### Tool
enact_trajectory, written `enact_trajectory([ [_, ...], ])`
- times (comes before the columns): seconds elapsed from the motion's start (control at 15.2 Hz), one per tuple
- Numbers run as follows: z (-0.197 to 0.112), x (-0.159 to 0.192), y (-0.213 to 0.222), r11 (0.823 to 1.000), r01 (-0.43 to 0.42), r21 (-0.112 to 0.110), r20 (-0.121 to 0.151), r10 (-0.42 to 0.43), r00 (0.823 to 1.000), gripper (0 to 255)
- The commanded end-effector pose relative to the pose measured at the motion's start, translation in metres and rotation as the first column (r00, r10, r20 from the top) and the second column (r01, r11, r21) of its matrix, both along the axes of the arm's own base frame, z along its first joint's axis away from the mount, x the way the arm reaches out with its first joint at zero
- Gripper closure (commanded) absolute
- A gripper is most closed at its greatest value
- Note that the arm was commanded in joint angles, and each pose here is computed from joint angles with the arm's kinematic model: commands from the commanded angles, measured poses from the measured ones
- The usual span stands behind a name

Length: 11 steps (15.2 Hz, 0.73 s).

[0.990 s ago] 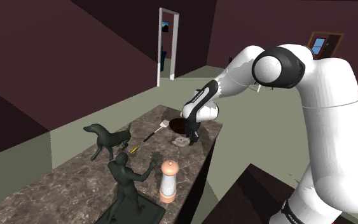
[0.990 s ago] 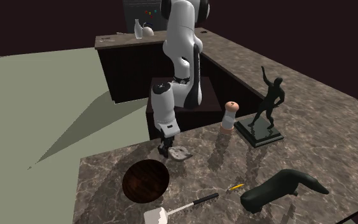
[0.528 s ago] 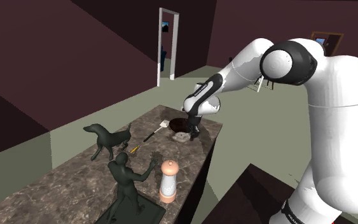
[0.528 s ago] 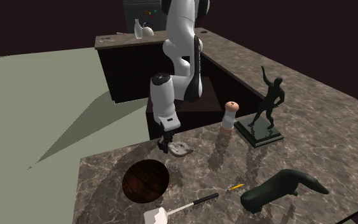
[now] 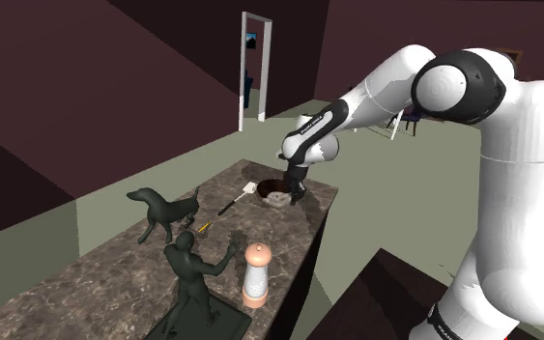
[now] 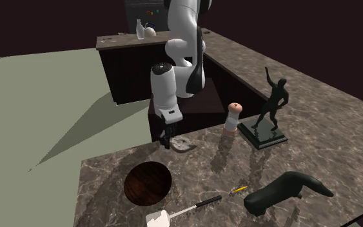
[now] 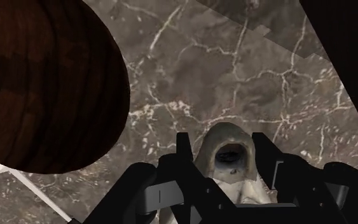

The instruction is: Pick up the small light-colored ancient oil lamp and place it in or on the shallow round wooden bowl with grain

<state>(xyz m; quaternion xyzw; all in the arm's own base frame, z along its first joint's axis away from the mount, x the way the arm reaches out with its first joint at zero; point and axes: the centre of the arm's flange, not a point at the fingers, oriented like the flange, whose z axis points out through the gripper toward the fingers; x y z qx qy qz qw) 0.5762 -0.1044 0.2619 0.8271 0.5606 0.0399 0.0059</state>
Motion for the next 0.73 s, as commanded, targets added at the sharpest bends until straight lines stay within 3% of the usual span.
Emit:
enact_trajectory([
  [0.0, 0.012, 0.000, 0.001, 1.000, 0.000, 0.000, 0.000, 0.000, 1.000, 255],
  [0.13, 0.021, 0.000, 0.001, 1.000, 0.000, 0.000, 0.000, 0.000, 1.000, 255],
  [0.66, 0.011, 0.077, -0.072, 1.000, 0.000, 0.000, 0.000, 0.000, 1.000, 255],
])
